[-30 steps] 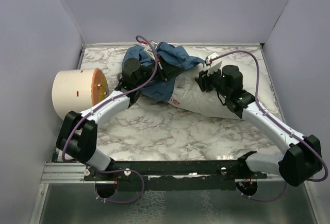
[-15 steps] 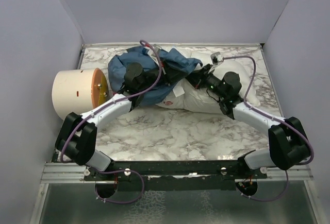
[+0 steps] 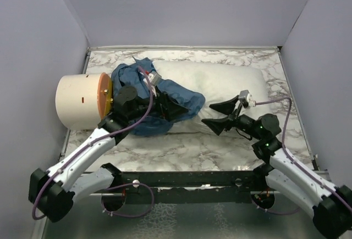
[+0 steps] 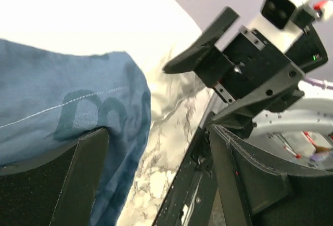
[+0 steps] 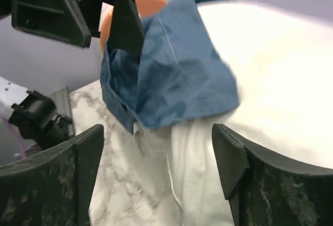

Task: Put the pillow into the pillowcase
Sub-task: Stuff the pillow into the pillowcase.

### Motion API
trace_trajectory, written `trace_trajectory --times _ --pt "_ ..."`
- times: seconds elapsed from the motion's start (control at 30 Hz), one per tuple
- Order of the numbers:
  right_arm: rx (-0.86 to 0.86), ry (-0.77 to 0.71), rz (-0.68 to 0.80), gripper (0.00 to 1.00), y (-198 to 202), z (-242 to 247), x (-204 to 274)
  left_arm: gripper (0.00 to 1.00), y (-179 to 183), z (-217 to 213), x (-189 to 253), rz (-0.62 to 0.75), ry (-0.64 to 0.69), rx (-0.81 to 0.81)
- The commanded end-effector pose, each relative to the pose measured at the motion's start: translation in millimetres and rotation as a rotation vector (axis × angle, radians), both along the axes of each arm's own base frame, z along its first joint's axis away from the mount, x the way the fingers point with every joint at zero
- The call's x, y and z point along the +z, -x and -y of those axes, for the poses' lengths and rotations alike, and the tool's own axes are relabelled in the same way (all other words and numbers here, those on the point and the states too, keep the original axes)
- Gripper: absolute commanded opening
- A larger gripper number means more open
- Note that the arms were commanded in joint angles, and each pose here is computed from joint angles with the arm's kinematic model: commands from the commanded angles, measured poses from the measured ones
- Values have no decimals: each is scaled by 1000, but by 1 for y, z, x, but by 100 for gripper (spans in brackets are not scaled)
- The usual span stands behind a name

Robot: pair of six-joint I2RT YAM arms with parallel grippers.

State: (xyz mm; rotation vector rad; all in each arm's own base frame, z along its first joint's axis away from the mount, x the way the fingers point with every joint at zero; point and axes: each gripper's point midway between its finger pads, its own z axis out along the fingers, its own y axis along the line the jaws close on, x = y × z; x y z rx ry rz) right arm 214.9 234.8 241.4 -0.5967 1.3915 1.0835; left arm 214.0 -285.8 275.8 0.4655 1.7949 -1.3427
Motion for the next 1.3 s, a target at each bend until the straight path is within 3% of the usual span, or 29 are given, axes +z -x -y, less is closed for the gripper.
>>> trace_trajectory --times 0.0,0.13,0.27,0.43,0.57,1.0,1.27 --pt "-172 68 127 90 -5 29 37 81 -1 -38 27 61 -140 144" --pt "-247 106 140 94 -34 29 67 81 -27 -53 47 80 -235 250" --pt "-237 113 73 95 -69 9 75 81 -80 -73 59 96 -322 373" --pt "-183 99 -15 95 -95 -13 67 82 -151 -115 71 101 -382 549" --pt "-169 122 -77 95 -104 -19 49 84 -183 -134 67 66 -394 620" --pt "-216 225 -177 95 -131 -10 0 88 -191 -162 5 -185 -334 782" --pt "-195 263 -249 95 -136 -14 -36 92 -189 -160 7 -258 -260 823"
